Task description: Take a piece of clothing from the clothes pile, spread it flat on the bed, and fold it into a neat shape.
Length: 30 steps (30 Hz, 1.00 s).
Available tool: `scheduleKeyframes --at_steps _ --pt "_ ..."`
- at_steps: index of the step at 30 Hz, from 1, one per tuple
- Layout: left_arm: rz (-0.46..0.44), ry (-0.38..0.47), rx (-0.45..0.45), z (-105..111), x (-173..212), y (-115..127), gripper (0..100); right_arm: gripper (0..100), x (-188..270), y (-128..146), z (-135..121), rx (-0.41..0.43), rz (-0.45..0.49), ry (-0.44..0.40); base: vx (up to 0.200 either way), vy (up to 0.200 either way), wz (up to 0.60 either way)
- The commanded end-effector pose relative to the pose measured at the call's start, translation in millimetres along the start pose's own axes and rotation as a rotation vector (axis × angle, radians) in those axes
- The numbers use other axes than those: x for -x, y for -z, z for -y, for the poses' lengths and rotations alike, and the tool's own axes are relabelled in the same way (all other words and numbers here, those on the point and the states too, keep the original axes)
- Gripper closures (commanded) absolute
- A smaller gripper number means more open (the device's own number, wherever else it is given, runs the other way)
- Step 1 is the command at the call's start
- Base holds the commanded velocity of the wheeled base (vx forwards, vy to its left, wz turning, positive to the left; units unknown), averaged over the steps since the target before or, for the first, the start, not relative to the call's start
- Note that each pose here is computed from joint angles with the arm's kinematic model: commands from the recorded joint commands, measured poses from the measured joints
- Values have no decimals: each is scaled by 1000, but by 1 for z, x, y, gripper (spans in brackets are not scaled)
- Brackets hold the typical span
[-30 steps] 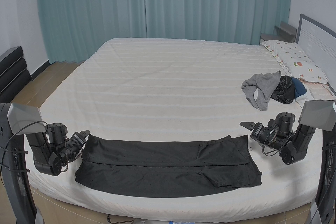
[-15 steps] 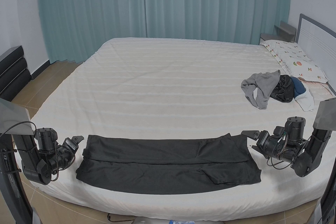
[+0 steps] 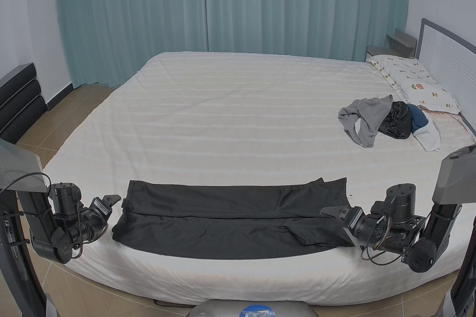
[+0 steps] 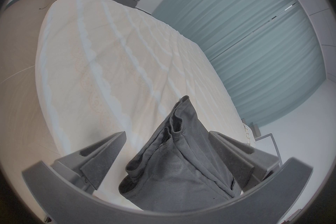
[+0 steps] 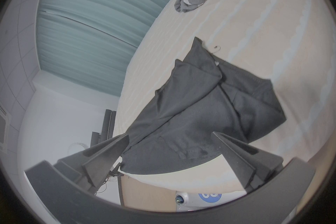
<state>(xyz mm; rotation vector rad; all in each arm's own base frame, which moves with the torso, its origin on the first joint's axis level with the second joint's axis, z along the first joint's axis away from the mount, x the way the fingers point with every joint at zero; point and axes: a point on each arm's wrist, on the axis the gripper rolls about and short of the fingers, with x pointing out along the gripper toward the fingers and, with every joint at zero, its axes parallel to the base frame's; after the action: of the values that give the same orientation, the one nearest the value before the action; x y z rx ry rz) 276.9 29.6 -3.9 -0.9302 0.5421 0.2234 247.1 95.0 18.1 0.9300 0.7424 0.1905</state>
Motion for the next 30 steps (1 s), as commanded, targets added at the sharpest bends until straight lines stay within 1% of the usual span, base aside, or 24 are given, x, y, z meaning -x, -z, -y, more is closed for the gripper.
scheduleKeyframes --at_steps 1,7,13,17,21,23,25,26,30 --pt "-14 -17 6 -6 -5 3 0 0 -18 22 1 18 -40 40 0 0 0" --pt "-18 -20 4 -6 -7 3 0 0 -18 22 1 -11 -32 51 0 0 0" --pt "-20 -23 5 -7 -9 4 0 0 -15 20 1 -11 18 76 0 0 0" --pt "-18 -22 5 -7 -9 4 0 0 0 13 0 -18 64 83 0 0 0" --pt "-20 -23 5 -7 -9 4 0 0 7 12 2 -20 72 94 0 0 0" --pt "-20 -23 5 -7 -9 4 0 0 9 13 4 -15 77 112 0 0 0" --pt "-20 -23 5 -7 -9 4 0 0 9 13 4 -15 77 112 0 0 0" --pt "-19 -23 6 -8 -9 3 0 0 8 11 7 -7 97 145 0 0 0" --pt "-20 -23 3 -7 -9 4 0 0 7 4 13 -8 123 164 0 0 0"
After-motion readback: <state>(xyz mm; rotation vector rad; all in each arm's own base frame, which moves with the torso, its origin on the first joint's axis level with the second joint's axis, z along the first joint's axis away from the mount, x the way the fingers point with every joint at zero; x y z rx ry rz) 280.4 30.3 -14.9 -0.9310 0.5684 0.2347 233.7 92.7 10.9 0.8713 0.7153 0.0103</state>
